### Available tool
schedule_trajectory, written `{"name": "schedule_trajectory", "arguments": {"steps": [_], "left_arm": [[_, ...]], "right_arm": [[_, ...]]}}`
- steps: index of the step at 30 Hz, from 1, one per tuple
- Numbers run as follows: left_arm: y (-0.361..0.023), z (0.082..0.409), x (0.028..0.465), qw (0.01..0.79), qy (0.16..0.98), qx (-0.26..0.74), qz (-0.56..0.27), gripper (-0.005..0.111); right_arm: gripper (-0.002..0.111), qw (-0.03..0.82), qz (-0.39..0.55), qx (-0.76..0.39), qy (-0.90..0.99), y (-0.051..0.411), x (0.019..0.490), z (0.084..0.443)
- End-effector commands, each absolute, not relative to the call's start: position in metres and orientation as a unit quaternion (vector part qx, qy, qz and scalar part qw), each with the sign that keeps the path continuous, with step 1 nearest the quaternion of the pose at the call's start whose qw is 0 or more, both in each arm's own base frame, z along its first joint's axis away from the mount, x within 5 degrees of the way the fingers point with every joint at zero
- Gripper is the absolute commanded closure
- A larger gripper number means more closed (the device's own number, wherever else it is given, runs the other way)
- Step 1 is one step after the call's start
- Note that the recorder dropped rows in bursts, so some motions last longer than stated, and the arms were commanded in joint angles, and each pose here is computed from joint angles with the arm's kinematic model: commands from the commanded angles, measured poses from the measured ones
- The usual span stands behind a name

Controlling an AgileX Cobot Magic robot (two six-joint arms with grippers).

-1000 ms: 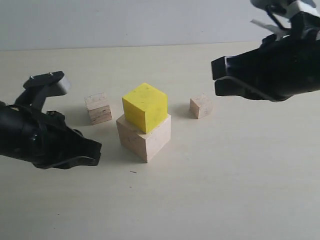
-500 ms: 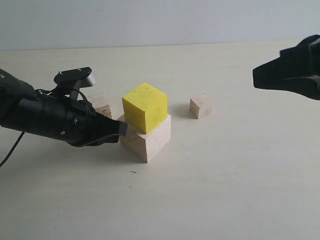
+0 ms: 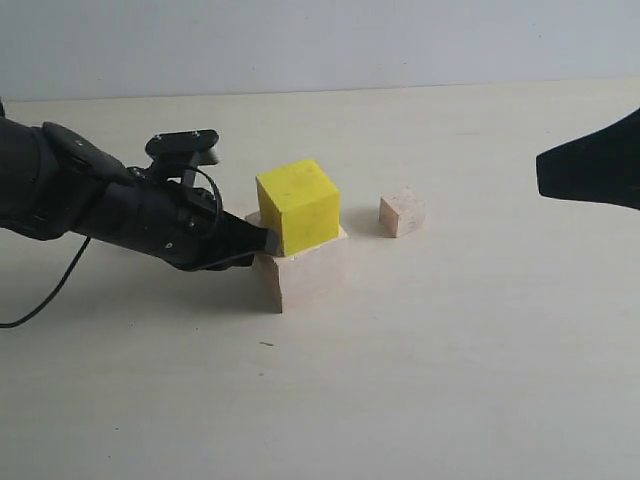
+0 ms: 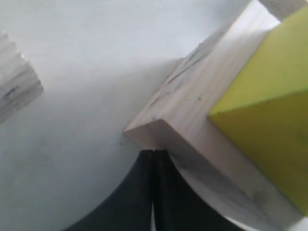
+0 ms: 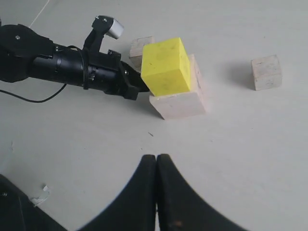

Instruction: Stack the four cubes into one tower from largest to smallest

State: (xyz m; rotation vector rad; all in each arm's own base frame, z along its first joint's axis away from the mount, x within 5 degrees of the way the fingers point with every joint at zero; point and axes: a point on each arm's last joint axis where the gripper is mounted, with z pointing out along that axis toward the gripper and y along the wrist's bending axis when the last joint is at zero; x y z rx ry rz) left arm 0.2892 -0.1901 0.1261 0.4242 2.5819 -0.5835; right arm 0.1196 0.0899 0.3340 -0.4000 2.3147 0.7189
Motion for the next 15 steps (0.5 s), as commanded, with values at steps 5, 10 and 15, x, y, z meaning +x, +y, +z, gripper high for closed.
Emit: {"name": "schedule_trajectory", "arguments": {"steps": [5,10,15], "left_arm": [[-0.194,0.128,0.307,0.271,0.932,0.155,-0.183,0.107],[-0.200,0.138,0.318,0.291,0.924,0.157,-0.189,0.107],[-0.199,0.138,0.319,0.296,0.925,0.154,-0.183,0.107]], "right_arm": [[0.108,0.333,0.273,-0.152,0.889,0.089,0.119,0.335],[0.108,0.325,0.275,-0.147,0.893,0.089,0.118,0.334],[0.108,0.317,0.274,-0.148,0.896,0.088,0.117,0.333]]}}
